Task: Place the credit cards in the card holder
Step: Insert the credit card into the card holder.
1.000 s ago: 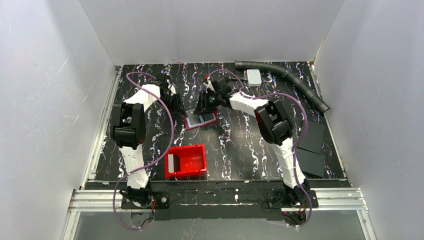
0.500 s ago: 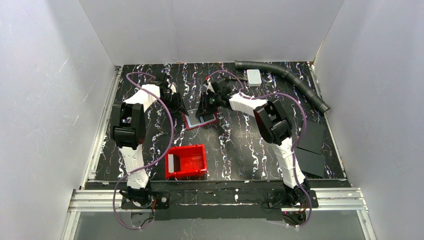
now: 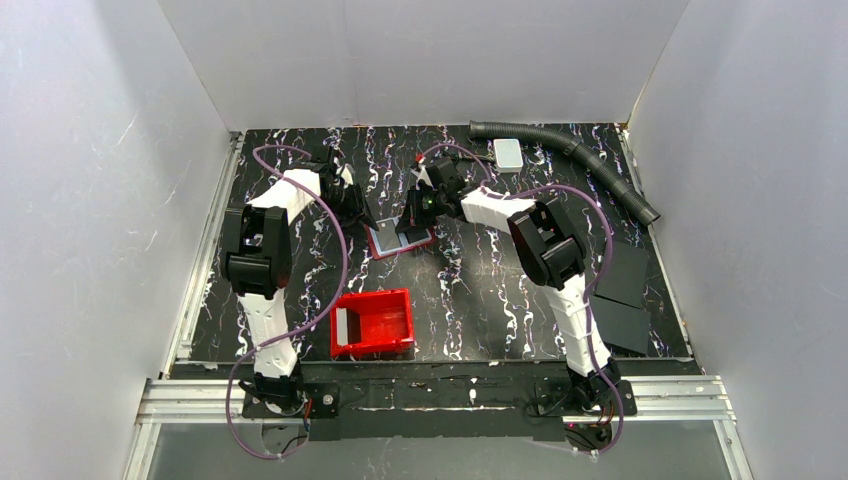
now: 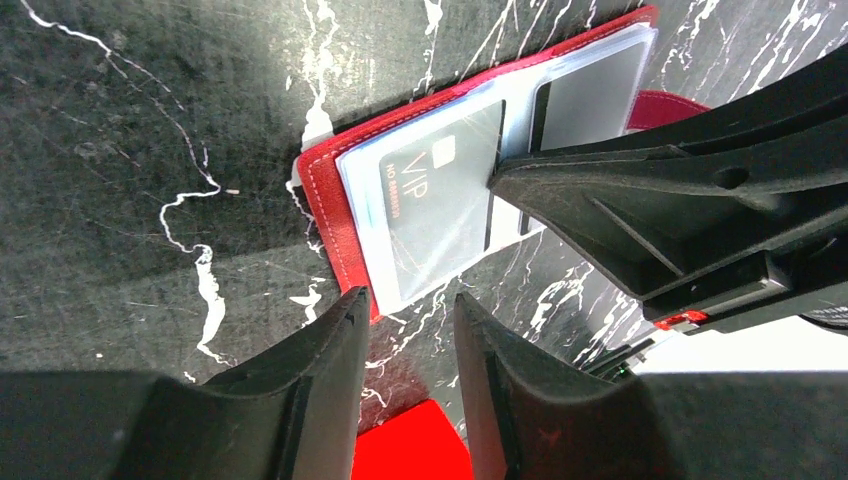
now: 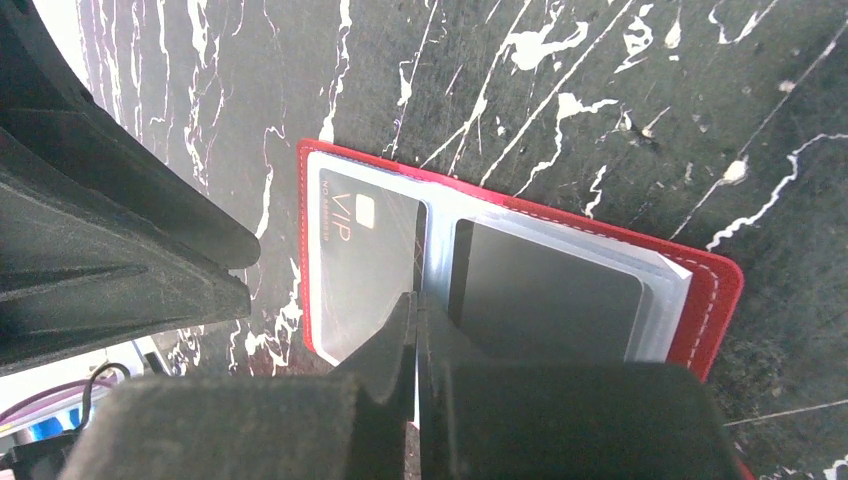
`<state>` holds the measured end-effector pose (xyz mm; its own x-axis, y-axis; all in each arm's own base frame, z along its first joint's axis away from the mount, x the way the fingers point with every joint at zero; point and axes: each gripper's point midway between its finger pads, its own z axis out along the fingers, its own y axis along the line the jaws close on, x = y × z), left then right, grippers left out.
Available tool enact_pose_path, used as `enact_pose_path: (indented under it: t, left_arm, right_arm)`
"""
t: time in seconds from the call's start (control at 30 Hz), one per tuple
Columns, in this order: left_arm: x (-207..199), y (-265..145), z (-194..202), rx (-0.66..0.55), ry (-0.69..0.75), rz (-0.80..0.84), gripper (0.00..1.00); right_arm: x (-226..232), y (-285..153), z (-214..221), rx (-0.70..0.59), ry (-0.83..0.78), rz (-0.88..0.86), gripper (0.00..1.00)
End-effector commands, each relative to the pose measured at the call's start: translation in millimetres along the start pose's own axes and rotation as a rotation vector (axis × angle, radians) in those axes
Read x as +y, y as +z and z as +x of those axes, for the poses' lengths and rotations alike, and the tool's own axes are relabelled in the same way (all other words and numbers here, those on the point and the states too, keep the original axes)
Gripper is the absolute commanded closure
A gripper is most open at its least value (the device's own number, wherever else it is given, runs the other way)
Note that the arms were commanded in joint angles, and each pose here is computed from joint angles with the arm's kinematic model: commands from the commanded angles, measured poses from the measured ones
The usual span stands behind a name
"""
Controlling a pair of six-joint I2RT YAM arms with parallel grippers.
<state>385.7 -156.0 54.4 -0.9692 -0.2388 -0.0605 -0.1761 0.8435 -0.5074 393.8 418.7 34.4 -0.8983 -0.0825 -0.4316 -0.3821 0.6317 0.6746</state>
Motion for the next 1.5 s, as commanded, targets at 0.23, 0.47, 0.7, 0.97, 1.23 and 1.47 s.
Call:
enact_pose_path:
  t: [0.23, 0.47, 0.7, 0.97, 1.23, 1.47]
  left_arm:
    - [-13.5, 6.5, 2.9, -0.017, -0.075, 0.102, 0.7]
    - [-11.5, 4.0, 2.3, -0.039, -0.068, 0.091, 0.7]
    - [-0.2, -2.6, 1.2, -0.037, -0.011, 0.024, 0.7]
    - [4.2, -7.5, -2.9, -0.053, 0.002, 0.009, 0.7]
    - [4.3, -5.1, -2.1, -0.047, 0.0, 0.013, 0.7]
    - [3.7, -5.9, -2.0, -0.048, -0.001, 0.017, 0.7]
  right_arm:
    - [-52.5, 10.8, 33.6, 0.06, 0.048, 0.172, 0.99]
    - [-28.4, -0.7, 20.7, 0.067, -0.003, 0.116, 0.79]
    - [17.3, -29.2, -11.7, 0.015, -0.062, 0.078, 0.67]
    - [24.4, -34.6, -15.3, 0.012, -0.107, 0.083, 0.69]
    - [38.7, -49.4, -15.9, 0.007, -0.143, 0.094, 0.65]
    - [36.6, -43.6, -4.5, 0.03, -0.118, 0.065, 0.79]
